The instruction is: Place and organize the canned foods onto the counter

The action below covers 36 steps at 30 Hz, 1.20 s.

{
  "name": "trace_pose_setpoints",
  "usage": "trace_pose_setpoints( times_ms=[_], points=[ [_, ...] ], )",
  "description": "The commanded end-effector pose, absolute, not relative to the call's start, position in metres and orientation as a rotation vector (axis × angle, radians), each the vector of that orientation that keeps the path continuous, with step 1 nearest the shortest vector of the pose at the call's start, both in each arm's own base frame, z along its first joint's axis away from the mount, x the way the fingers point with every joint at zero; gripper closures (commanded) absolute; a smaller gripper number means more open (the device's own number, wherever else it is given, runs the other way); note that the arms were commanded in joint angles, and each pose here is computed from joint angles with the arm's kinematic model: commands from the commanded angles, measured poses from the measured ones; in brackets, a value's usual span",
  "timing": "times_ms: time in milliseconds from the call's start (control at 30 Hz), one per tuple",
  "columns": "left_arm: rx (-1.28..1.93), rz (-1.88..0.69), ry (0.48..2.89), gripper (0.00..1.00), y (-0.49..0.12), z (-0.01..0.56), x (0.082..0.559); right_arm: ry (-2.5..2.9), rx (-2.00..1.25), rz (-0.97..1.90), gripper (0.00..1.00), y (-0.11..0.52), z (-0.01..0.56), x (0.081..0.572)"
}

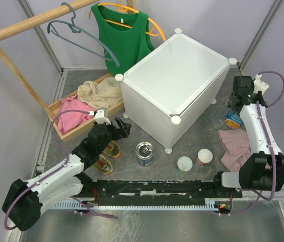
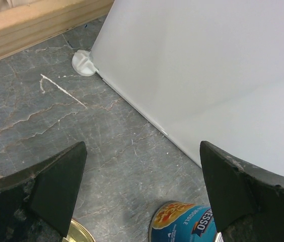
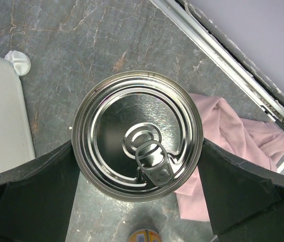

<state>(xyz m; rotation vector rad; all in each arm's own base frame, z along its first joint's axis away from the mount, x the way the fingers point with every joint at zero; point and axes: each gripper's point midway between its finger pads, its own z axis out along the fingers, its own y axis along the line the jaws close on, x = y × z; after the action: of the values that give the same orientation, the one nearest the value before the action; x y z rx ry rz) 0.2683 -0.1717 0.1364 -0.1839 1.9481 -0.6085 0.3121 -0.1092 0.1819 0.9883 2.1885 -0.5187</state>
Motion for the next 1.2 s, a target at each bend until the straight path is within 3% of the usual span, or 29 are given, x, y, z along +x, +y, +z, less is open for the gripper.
trace_pose_setpoints(
  times_ms=[0, 633, 1167],
  points=[
    [-0.235, -0.673, 1.851, 0.01, -0.174, 0.162, 0.275, 1.968, 0.976, -0.511, 0.99, -0.119, 0.254, 0.309],
    [-0.236, -0.727, 1.831, 0.01, -0.177, 0.173, 0.270, 1.789, 0.905, -0.316, 0.99, -0.100, 0.369, 0.282],
    [-0.250, -0.731, 1.856, 0.01, -0.179, 0.165, 0.270, 1.623, 0.805, -0.074, 0.99, -0.075, 0.460, 0.303]
  ],
)
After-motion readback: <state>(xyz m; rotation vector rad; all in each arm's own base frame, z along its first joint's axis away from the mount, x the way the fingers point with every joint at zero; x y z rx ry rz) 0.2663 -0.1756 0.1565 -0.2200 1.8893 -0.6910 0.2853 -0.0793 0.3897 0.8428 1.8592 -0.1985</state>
